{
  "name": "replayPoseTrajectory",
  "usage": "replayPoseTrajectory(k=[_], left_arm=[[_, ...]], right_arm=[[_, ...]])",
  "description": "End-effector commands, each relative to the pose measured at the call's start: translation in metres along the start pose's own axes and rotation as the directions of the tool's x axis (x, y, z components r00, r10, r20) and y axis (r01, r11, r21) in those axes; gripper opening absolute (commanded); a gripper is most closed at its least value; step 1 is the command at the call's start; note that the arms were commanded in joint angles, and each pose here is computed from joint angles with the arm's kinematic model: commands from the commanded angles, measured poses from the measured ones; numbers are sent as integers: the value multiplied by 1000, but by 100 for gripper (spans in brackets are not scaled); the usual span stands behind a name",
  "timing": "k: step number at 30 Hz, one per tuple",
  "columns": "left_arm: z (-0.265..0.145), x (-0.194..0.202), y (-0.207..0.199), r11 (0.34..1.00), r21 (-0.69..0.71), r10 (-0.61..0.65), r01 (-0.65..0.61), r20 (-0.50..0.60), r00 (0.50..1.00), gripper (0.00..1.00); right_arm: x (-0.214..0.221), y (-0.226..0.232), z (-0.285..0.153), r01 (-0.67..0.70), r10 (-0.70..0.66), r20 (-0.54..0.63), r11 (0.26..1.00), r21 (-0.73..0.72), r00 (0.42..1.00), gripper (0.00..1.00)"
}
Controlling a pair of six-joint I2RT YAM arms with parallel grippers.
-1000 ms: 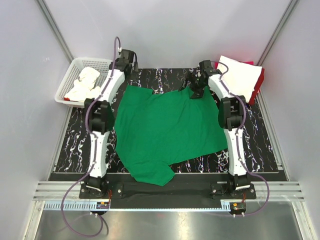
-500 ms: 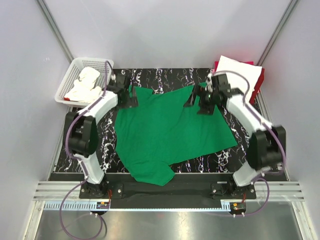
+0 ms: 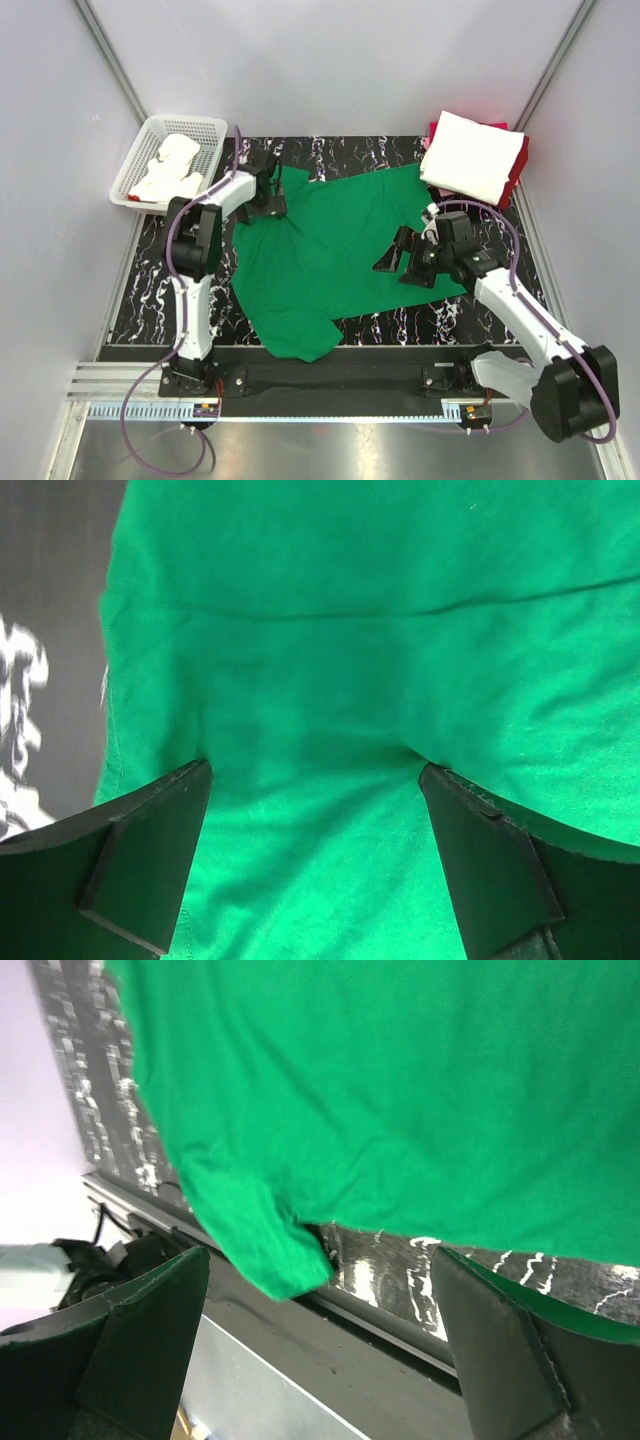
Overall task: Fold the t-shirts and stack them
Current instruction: Flatten the tshirt out
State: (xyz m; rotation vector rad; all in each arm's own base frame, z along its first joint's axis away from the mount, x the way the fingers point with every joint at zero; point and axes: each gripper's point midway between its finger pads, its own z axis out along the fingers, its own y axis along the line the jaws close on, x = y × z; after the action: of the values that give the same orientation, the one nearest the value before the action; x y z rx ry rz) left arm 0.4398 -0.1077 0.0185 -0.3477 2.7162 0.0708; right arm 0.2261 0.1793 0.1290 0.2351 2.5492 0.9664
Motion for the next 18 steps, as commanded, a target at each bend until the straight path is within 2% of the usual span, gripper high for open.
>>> replayPoseTrajectory(k=[1,4,5,6,8,11,13,14,15,16,17,18], left_arm=[[18,-17,2,996,-87,11,-12,-4,1000,93],[27,-40,-3,992,-120,45,-45,-6,999,94],[19,-60,-9,993,-106,55,-52,26,998,94],[33,-58,-9,991,-117,65,-65,1,998,94],[33,-70,-8,992,-109,69,-68,2,998,94],[17,-86,-11,993,-94,74,-70,33,997,94],[-16,-97,-12,996,-67,59,-53,88,994,94],[-19,-87,-9,996,-71,60,-55,75,995,94],[-56,-96,-7,998,-43,41,-35,135,990,94],[-69,-93,-4,999,-40,34,-28,149,988,95],[-69,-71,3,998,-54,30,-23,122,992,95],[-106,-72,6,1000,-11,4,-2,178,984,95]], right_arm=[[-17,24,-16,53,-48,83,997,-60,995,100],[-23,29,-19,72,-66,97,996,-55,993,100],[-23,27,-18,73,-69,94,996,-45,993,100],[-25,26,-18,81,-78,93,996,-35,993,100],[-25,23,-16,84,-82,87,996,-22,993,100],[-25,19,-14,84,-83,86,996,-4,993,100],[-24,14,-14,80,-81,94,997,10,992,100],[-23,14,-15,82,-82,102,997,13,991,100],[-23,9,-15,74,-76,108,997,28,991,100],[-22,9,-16,73,-76,113,997,29,991,100],[-22,8,-18,73,-76,123,997,30,989,100],[-20,4,-18,67,-72,125,997,43,990,100]])
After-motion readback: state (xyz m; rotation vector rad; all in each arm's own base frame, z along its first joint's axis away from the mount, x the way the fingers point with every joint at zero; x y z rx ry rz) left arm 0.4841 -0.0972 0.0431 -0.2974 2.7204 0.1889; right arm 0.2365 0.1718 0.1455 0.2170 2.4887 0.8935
